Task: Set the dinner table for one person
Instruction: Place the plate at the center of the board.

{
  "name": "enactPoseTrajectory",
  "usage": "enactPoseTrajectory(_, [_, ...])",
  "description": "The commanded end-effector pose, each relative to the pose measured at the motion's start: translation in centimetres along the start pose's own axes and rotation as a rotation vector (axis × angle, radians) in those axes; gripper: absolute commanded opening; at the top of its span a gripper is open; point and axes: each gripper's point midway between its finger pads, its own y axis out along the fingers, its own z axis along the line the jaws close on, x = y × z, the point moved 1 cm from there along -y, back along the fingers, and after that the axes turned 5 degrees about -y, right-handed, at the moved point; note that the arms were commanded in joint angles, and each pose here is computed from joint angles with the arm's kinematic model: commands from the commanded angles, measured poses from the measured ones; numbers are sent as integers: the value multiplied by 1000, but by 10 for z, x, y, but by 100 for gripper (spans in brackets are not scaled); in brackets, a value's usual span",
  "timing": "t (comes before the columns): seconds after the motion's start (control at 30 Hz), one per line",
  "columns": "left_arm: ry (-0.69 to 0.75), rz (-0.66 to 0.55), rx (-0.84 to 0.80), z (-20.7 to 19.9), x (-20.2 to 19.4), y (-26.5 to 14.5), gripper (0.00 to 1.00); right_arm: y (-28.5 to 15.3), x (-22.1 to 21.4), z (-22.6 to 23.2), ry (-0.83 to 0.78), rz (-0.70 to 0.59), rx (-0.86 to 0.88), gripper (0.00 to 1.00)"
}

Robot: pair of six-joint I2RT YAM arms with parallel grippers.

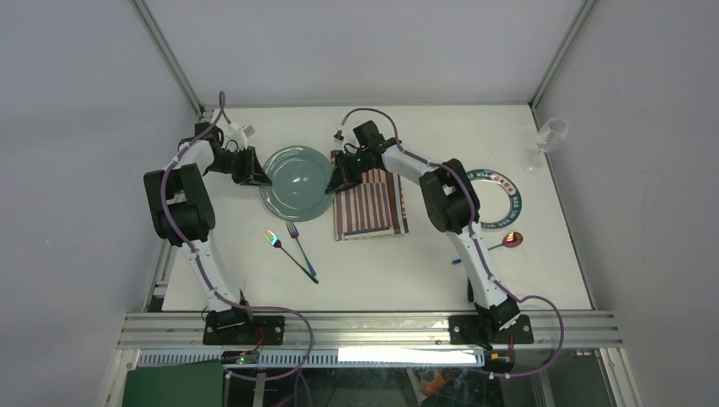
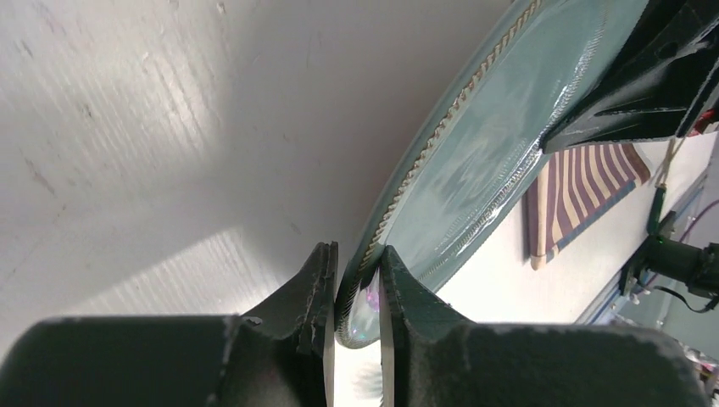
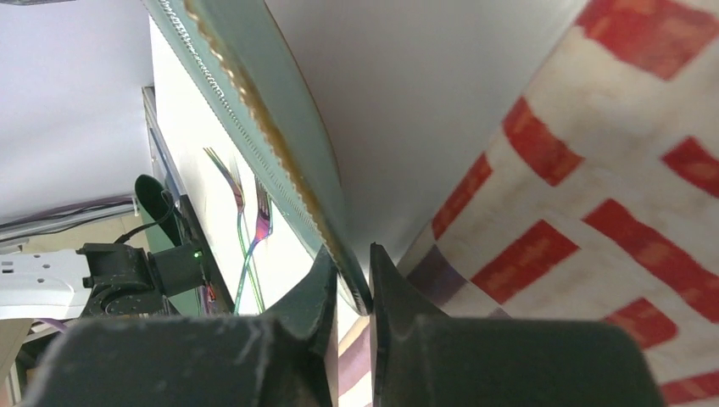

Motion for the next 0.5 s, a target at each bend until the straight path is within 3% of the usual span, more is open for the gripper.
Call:
enactPoseTrajectory(0.0, [61,-22,-76,-64,23,9,0,9,18,30,-169,-73,-26,0])
enactPoseTrajectory(0.23, [101,-24,-86,-86,32,14,0,-4,29,34,-188,-102,-44,0])
enactPoseTrajectory(0.47, [94,-15,-69,-82,30,18,0,-7,37,36,-186,-119,-31,0])
